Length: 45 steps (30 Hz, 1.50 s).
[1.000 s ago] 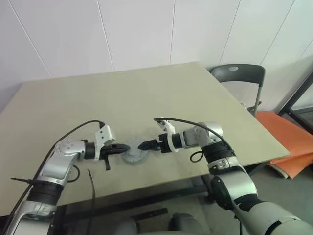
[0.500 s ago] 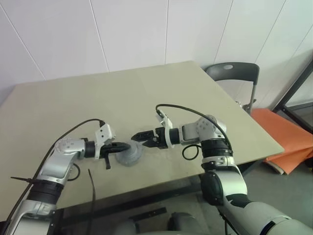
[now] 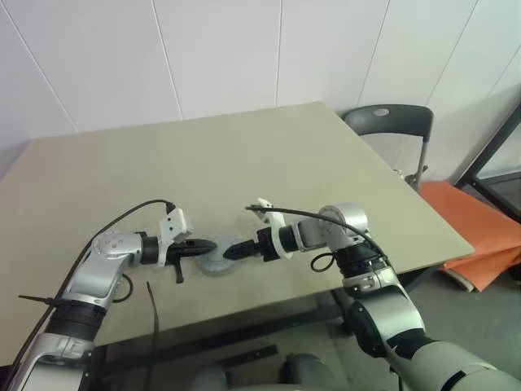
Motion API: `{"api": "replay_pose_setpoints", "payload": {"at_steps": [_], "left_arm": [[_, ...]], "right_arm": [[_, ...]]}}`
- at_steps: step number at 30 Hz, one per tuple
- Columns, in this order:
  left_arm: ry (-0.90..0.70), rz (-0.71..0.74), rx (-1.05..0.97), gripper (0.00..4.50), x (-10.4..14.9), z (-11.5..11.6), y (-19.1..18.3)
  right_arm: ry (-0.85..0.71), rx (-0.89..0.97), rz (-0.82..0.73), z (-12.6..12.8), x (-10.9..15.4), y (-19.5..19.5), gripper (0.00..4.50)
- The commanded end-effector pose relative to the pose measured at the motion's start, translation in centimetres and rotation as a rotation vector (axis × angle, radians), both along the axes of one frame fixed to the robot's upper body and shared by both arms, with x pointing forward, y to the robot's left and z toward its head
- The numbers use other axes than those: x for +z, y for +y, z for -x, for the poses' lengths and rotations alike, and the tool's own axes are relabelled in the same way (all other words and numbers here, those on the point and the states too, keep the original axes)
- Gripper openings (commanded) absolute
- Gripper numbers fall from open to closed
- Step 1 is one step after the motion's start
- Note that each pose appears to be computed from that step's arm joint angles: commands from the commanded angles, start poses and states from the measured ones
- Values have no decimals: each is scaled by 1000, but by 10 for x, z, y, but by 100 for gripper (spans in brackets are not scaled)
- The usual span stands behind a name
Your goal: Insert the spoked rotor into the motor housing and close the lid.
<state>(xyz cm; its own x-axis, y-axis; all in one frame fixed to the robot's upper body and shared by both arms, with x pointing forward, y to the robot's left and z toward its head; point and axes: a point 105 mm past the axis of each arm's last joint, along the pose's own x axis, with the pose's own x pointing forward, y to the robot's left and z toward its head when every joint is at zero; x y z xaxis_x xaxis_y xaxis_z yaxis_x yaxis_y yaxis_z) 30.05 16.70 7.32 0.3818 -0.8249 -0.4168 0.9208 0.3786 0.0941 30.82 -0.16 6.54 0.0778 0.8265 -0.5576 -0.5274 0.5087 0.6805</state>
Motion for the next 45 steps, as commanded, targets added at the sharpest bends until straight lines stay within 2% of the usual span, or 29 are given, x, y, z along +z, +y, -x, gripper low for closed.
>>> {"api": "replay_pose_setpoints", "payload": {"at_steps": [1, 11, 23, 26, 33, 35, 45], "left_arm": [[19, -33, 4, 0, -4, 1, 5], [20, -29, 2, 0, -5, 3, 4], [14, -35, 1, 0, -3, 2, 4], [12, -36, 2, 0, -3, 3, 4], [10, -32, 11, 0, -4, 4, 5], [10, -31, 15, 0, -4, 4, 5], [12, -29, 15, 0, -6, 4, 3]], "right_arm": [[8, 8, 2, -3, 3, -3, 448], [149, -89, -44, -12, 11, 8, 448], [306, 30, -119, 17, 23, 45, 448], [317, 32, -184, 16, 32, 49, 390], [296, -67, -290, -7, 52, 41, 164], [282, -118, -327, -17, 57, 35, 120], [292, -213, -336, -25, 47, 19, 116]]}}
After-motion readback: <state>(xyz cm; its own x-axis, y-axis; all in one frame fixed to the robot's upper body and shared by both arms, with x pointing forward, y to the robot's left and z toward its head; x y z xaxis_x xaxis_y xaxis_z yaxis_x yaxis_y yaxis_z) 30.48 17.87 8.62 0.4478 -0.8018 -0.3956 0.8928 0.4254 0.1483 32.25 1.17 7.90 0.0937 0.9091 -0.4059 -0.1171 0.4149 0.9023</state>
